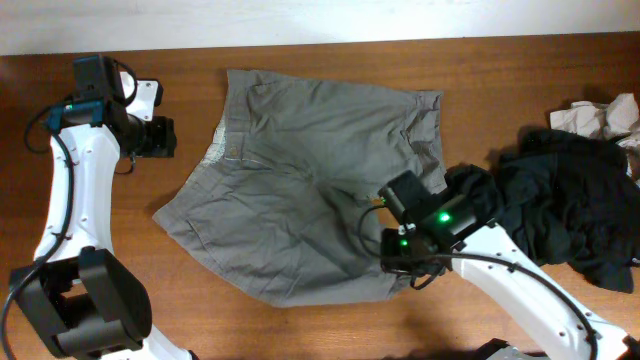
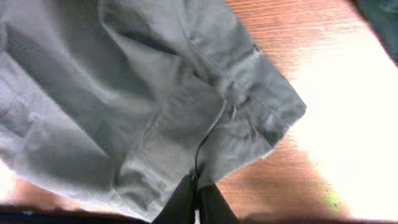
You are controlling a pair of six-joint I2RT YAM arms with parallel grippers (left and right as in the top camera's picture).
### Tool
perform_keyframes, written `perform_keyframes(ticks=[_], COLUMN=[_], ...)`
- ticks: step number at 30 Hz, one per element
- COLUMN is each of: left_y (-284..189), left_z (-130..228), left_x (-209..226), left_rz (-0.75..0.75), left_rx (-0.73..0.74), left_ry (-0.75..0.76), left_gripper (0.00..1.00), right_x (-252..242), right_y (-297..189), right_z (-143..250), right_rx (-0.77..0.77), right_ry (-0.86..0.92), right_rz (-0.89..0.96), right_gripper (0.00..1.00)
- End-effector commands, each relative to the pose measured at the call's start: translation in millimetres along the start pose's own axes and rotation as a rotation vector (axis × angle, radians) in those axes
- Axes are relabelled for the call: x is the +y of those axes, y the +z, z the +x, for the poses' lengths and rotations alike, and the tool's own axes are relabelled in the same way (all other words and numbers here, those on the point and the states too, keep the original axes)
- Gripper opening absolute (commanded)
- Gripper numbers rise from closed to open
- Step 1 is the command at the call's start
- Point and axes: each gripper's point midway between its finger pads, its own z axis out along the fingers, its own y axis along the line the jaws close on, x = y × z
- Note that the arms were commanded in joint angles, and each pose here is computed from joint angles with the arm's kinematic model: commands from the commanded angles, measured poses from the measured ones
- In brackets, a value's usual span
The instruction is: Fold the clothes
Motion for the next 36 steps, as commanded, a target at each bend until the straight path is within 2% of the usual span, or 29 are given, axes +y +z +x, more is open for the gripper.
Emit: perform_keyframes(ticks=[1,8,13,14,15,16,17,18,20,21,25,28,36], left_y=[-1.0,-1.0,-1.0,-1.0,-1.0,-1.0,-1.0,-1.0,-1.0,-1.0,-1.0,-1.0,-1.0], left_z=[-2.3,-2.6,-1.9,-1.9,-1.9,-1.9,-2.0,-2.0,-2.0,-2.1,-2.3,-2.3,-2.9], left_x=[-3.8,-3.7,-3.9,-3.9,-4.0,-4.0,-3.9,-3.9,-3.9,-3.9,-3.8,-3.8,-3.7], left_rz=[0.027,0.026,0.027,0.027,0.027,0.027,0.027,0.027,0.027,0.027,0.027,0.027,0.026], left_rx=[-0.013,-0.014,-0.011,-0.011,-0.011,-0.011,-0.011,-0.011,-0.011,-0.012,-0.012,-0.012,-0.015], left_ry=[0.018,0.018,0.018,0.018,0.018,0.018,0.018,0.018,0.018,0.018,0.018,0.018,0.018], left_gripper=[0.58,0.58,0.58,0.58,0.58,0.58,0.58,0.58,0.58,0.58,0.58,0.58,0.58], right_x=[-0.1,22.8,19.1,17.9,15.1,12.3,6.5,5.8,11.9,16.0,23.2,28.9,16.6], right_y=[-6.2,-6.9,13.3,18.8,23.5,26.8,30.1,30.0,20.8,9.3,-17.2,-30.4,-17.4], right_z=[-11.3,-67.0,-95.2,-98.0,-99.3,-99.7,-99.4,-98.4,-92.3,-86.5,-70.4,-45.3,6.1], right_rx=[-0.049,-0.229,-0.269,-0.264,-0.255,-0.246,-0.227,-0.215,-0.179,-0.16,-0.128,-0.049,0.135], right_ry=[-0.03,-0.008,0.008,-0.017,-0.036,-0.042,-0.046,-0.05,-0.084,-0.089,-0.099,-0.099,-0.077], right_rz=[-0.005,-0.114,-0.077,-0.068,-0.054,-0.044,-0.034,-0.044,-0.116,-0.159,-0.211,-0.273,-0.214], right_gripper=[0.04,0.04,0.05,0.12,0.24,0.27,0.37,0.45,0.56,0.58,0.62,0.62,0.66])
